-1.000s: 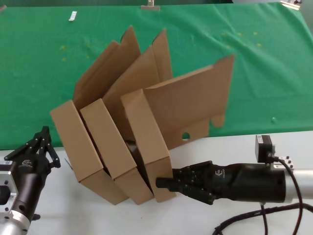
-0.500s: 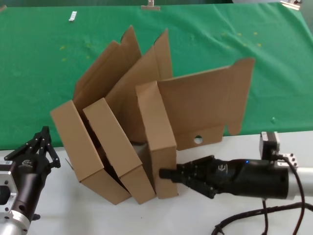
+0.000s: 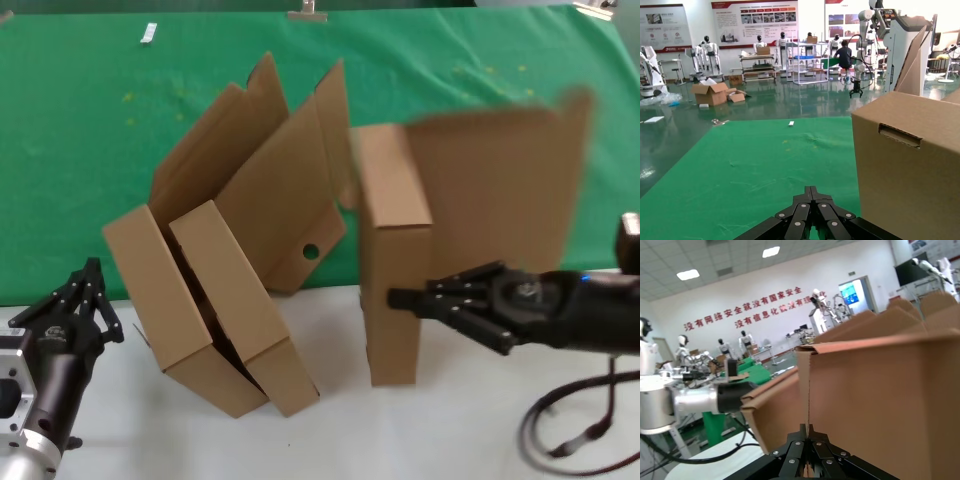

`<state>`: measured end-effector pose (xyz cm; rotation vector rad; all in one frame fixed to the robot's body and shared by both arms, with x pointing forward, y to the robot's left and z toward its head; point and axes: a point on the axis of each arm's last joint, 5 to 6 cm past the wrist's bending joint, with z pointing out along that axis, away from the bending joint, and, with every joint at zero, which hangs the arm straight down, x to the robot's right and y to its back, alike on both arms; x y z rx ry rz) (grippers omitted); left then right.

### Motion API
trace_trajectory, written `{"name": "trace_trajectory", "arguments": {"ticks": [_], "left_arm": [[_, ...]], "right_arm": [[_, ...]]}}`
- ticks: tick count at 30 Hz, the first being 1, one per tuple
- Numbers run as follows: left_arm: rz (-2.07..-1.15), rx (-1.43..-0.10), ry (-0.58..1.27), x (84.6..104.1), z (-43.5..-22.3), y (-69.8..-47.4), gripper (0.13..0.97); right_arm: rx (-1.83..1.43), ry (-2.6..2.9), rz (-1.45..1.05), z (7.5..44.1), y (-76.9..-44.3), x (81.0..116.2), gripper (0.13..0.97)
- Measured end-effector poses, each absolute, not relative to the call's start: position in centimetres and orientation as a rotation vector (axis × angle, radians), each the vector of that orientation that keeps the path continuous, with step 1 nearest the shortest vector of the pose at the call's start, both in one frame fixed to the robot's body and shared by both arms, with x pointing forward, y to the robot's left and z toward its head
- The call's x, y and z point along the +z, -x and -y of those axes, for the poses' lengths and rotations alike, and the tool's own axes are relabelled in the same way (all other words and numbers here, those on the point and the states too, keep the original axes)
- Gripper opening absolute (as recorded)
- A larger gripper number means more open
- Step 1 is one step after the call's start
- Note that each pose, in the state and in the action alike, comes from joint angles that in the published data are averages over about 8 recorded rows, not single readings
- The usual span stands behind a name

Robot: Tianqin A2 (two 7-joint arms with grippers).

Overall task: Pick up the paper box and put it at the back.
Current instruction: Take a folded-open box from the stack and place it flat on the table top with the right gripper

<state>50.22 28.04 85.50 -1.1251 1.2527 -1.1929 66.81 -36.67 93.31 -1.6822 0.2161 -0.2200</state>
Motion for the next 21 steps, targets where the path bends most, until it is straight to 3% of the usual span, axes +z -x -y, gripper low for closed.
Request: {"name": "trace_trajectory", "arguments": {"ticks": [14, 21], "left_arm": [[-1.253, -1.193, 1.125, 85.5, -28.0, -50.2, 0.215], [-1.253, -1.193, 1.125, 85.5, -28.0, -50.2, 0.327]], "right_arm": [[-0.435, 1.843, -0.169, 41.0, -64.5, 103.0, 0.152], [-0.651, 2.030, -0.184, 42.9, -66.1, 109.3, 0.152]]}}
